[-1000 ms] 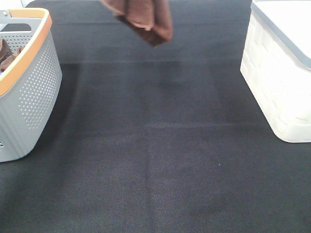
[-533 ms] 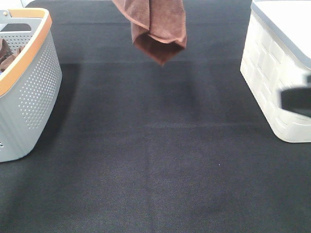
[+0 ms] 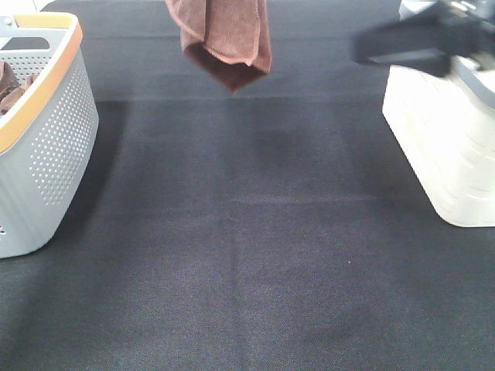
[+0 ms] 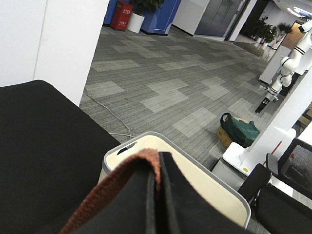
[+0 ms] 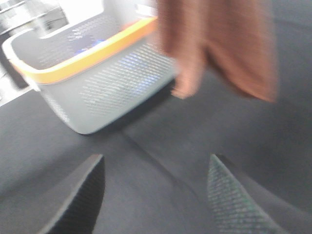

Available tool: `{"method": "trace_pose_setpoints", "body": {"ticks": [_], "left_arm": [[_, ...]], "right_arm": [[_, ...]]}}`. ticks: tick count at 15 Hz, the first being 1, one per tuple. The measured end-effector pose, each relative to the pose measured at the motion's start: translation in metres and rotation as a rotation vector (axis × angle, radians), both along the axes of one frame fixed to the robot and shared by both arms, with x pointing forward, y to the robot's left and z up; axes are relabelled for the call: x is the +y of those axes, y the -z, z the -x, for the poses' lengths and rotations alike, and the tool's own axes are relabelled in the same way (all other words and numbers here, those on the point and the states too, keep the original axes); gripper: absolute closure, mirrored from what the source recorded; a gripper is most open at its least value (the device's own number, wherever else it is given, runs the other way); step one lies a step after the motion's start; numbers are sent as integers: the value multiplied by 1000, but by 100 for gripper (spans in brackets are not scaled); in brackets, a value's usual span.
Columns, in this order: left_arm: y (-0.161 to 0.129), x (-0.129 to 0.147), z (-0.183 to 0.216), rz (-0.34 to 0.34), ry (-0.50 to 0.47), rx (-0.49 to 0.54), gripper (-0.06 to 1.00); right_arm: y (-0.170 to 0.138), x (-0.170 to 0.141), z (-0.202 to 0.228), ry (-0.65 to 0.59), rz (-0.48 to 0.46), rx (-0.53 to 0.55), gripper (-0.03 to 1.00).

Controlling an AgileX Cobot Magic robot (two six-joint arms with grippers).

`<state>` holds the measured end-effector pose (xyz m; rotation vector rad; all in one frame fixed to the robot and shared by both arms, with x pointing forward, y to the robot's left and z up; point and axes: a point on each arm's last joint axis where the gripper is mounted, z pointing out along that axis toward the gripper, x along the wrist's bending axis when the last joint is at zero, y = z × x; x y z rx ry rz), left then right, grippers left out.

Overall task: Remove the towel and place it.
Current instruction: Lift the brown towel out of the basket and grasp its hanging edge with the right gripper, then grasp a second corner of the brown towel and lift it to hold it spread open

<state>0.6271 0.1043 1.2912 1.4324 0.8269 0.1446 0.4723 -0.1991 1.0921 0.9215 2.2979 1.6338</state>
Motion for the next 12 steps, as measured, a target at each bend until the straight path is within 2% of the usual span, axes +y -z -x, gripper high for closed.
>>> {"method": "trace_pose_setpoints", "body": {"ticks": [2,4,9,12], "left_arm": [[0,0,0,0,0,0,94],[0,0,0,0,0,0,94],[0,0,0,3,3,1,94],[0,0,0,3,3,1,94]], "right_arm": [[-1,23,-19,19,29,-31,38],[2,34,-41,99,48,-39,38],[17,47,-81,149,24,15,38],[34,51,-98,159,40,55,38]]}}
